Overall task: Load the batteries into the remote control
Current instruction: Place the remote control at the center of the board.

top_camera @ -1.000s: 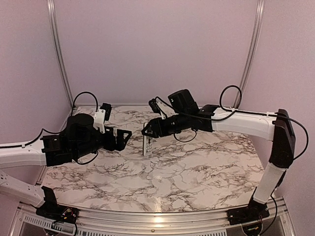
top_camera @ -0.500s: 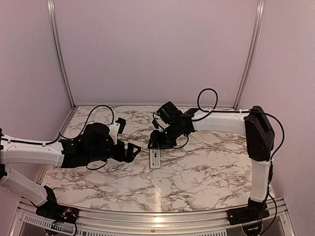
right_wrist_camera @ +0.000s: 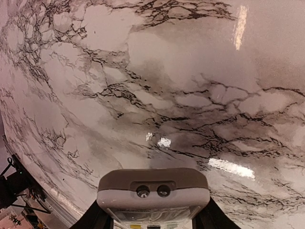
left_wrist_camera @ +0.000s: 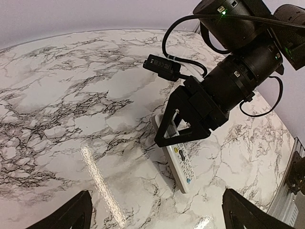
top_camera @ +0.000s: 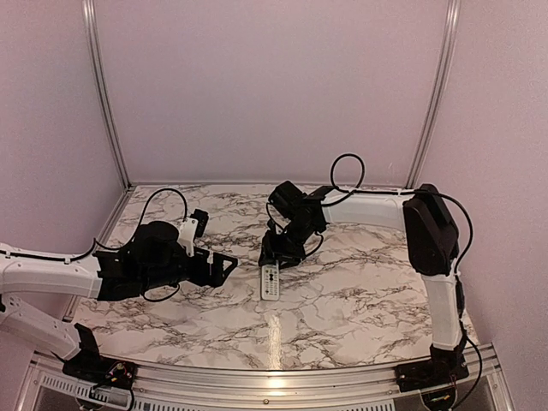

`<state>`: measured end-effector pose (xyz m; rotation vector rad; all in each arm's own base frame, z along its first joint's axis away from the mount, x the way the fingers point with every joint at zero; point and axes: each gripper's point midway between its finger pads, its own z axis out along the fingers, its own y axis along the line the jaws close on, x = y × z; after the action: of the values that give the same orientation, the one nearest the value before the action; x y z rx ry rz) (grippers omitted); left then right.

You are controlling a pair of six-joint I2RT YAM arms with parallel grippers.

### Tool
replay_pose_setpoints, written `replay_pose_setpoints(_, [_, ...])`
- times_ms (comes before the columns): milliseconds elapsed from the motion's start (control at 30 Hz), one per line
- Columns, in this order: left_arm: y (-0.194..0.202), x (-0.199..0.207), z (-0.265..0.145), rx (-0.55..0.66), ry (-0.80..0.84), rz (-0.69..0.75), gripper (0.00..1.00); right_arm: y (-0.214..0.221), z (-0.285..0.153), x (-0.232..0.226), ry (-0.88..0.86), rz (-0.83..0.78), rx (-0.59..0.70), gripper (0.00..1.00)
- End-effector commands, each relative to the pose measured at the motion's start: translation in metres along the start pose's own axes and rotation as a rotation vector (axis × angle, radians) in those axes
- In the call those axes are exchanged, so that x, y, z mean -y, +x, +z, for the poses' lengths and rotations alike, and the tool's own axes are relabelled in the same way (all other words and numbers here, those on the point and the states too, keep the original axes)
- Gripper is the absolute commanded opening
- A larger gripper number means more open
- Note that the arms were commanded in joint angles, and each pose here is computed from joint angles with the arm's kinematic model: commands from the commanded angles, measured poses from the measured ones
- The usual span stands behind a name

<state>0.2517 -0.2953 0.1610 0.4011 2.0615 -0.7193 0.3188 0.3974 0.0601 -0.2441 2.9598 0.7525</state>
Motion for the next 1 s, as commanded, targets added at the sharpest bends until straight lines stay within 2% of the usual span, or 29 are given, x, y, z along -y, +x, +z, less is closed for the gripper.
replay_pose_setpoints(0, [0.003, -0.008, -0.002, 0.025, -0.014, -0.019, 0.99, 0.011, 0.01, 0.016, 0.051, 0.06, -0.084, 0.32])
replay_pose_setpoints(167, [0.006, -0.012, -0.004, 0.029, -0.02, -0.017, 0.99, 0.004, 0.014, 0.021, 0.07, 0.089, -0.095, 0.36])
replay_pose_setpoints(367, [0.007, -0.012, -0.004, 0.028, -0.011, -0.018, 0.99, 0.003, 0.021, 0.025, 0.066, 0.142, -0.118, 0.5])
replay_pose_setpoints(467, [0.006, -0.011, -0.004, 0.031, 0.0, -0.028, 0.99, 0.004, 0.023, 0.024, 0.057, 0.162, -0.127, 0.62])
replay_pose_setpoints(633, [0.004, -0.01, -0.006, 0.034, 0.009, -0.019, 0.99, 0.0, 0.021, 0.022, 0.042, 0.17, -0.122, 0.68])
replay_pose_setpoints(767, [-0.002, -0.009, -0.009, 0.03, 0.012, -0.016, 0.99, -0.012, 0.008, 0.004, -0.024, 0.132, -0.075, 0.71])
replay_pose_setpoints(967, [-0.026, -0.008, -0.009, -0.008, 0.016, 0.001, 0.99, -0.025, -0.027, -0.023, -0.165, -0.023, 0.045, 0.74])
